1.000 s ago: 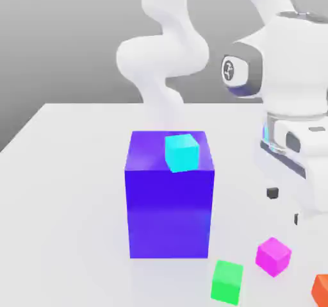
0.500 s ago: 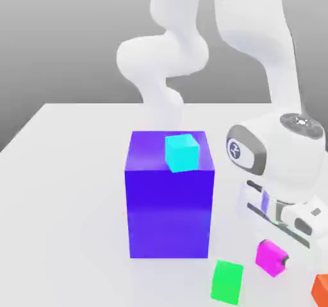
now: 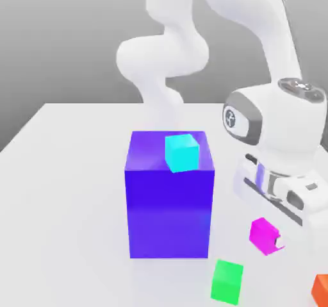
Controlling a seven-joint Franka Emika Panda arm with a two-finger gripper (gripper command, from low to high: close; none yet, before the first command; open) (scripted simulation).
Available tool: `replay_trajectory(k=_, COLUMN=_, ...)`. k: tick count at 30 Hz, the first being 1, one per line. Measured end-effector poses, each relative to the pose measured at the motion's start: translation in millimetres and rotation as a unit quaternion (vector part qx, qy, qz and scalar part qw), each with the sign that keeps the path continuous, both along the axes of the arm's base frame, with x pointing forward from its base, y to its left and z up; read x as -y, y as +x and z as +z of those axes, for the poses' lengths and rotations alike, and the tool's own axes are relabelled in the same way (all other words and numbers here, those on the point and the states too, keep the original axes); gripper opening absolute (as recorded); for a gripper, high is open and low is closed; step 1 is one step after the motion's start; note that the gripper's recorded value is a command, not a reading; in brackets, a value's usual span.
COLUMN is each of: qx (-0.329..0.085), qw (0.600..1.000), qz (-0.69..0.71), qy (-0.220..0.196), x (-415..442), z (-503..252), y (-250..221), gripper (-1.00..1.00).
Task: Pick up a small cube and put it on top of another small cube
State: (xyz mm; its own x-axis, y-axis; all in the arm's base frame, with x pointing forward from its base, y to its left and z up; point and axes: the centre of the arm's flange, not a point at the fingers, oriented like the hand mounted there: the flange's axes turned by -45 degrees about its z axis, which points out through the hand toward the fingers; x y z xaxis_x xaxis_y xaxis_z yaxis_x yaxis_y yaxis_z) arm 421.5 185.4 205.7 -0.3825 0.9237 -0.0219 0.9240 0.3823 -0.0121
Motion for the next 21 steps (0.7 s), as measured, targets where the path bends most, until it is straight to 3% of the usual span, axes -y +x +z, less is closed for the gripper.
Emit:
replay_trajectory(k=12, qx=0.003, qw=0.981, qz=-0.193, qy=0.008, x=60.7, z=34.1, y=33.8, gripper=-1.00)
replay_trajectory(k=17, qx=0.004, qw=0.977, qz=-0.213, qy=0.012, x=65.9, z=-7.1, y=38.3, gripper=-1.00)
replay_trajectory(k=18, qx=0.003, qw=0.977, qz=-0.214, qy=0.012, x=66.5, z=-19.3, y=37.7, gripper=1.00)
replay_trajectory(k=21, qx=0.003, qw=0.977, qz=-0.214, qy=0.012, x=66.5, z=-19.3, y=37.8, gripper=1.00)
